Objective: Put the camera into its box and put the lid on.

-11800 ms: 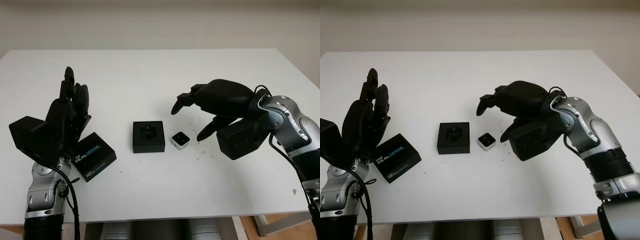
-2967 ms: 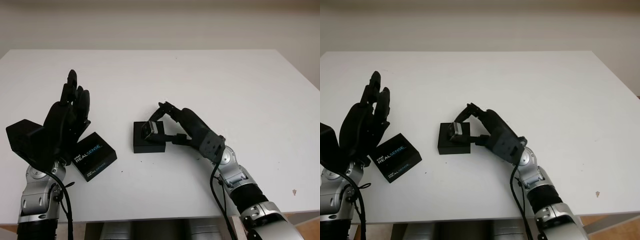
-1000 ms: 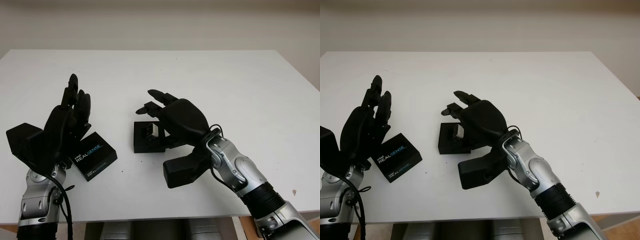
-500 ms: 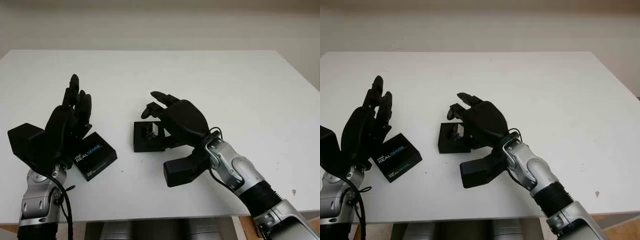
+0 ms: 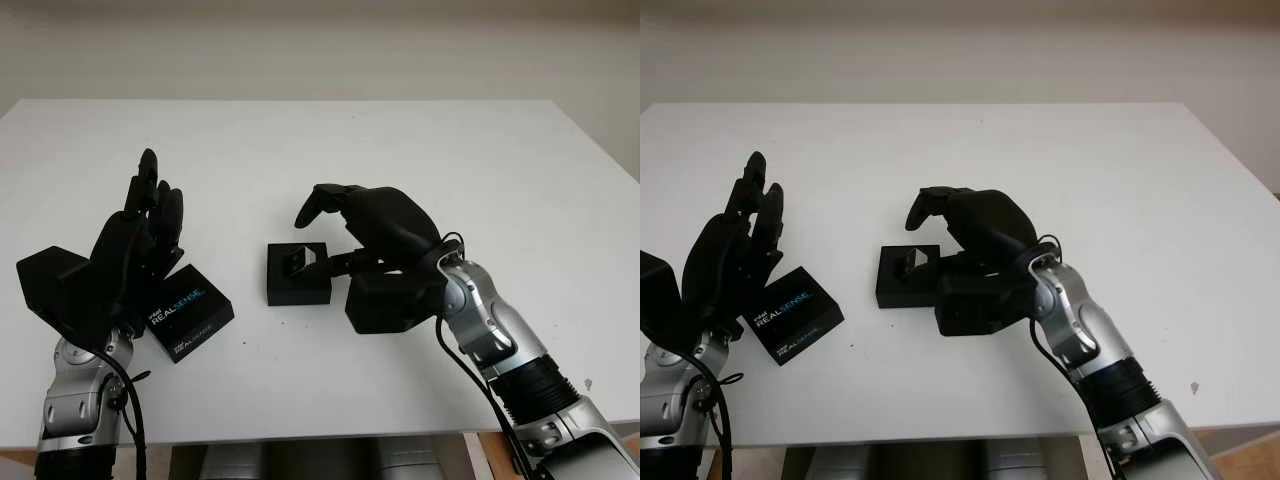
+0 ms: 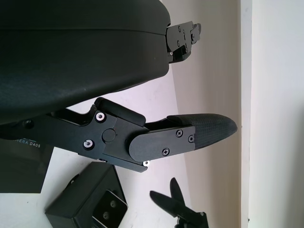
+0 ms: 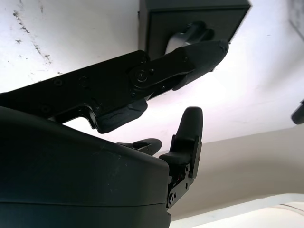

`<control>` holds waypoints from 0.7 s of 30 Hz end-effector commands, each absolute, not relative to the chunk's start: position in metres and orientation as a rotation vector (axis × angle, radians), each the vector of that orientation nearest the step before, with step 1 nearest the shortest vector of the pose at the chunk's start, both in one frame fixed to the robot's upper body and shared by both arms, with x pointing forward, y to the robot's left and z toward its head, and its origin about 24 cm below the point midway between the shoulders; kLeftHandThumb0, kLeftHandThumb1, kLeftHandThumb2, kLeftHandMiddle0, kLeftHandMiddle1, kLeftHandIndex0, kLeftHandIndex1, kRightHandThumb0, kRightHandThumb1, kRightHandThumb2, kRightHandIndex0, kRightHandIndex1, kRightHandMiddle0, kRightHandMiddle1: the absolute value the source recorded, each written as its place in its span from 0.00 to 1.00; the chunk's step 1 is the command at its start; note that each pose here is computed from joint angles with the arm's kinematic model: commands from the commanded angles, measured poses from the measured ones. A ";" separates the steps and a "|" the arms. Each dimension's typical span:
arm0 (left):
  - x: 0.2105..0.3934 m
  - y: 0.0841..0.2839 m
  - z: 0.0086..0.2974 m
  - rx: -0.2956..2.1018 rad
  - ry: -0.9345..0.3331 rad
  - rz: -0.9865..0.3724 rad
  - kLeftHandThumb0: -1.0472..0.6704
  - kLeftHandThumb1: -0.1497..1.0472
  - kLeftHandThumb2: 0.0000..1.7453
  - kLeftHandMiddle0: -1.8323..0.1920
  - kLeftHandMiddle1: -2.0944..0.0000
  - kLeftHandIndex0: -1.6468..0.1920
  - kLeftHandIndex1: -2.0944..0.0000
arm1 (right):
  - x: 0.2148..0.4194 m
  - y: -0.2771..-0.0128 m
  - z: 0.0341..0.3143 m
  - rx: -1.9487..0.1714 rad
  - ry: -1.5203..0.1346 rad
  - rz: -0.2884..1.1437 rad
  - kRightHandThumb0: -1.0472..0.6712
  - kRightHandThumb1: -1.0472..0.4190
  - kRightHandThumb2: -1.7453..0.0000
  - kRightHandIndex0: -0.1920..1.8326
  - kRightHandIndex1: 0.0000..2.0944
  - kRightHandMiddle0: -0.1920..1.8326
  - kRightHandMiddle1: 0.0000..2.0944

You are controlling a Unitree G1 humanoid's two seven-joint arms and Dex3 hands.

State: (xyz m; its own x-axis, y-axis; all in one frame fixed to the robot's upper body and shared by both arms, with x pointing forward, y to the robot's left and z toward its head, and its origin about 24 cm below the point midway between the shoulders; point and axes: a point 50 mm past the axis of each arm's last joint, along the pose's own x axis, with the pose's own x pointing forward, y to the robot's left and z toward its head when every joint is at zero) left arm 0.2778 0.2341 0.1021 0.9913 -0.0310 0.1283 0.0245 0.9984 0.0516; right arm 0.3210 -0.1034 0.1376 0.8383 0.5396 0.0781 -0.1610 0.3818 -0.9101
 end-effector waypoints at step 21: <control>0.277 0.232 0.106 0.049 -0.142 -0.028 0.20 1.00 0.32 1.00 1.00 1.00 1.00 | 0.314 -0.094 0.135 -1.252 -0.501 0.395 0.12 0.05 0.97 0.25 0.03 0.23 0.32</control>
State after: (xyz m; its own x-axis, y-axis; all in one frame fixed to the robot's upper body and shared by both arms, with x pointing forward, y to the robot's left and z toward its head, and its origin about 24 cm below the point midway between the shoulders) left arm 0.2778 0.2339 0.1018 0.9921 -0.0269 0.1228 0.0207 0.9985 0.0507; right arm 0.3139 -0.0946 0.1369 0.8303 0.5407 0.1351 -0.0251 0.2783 -0.9602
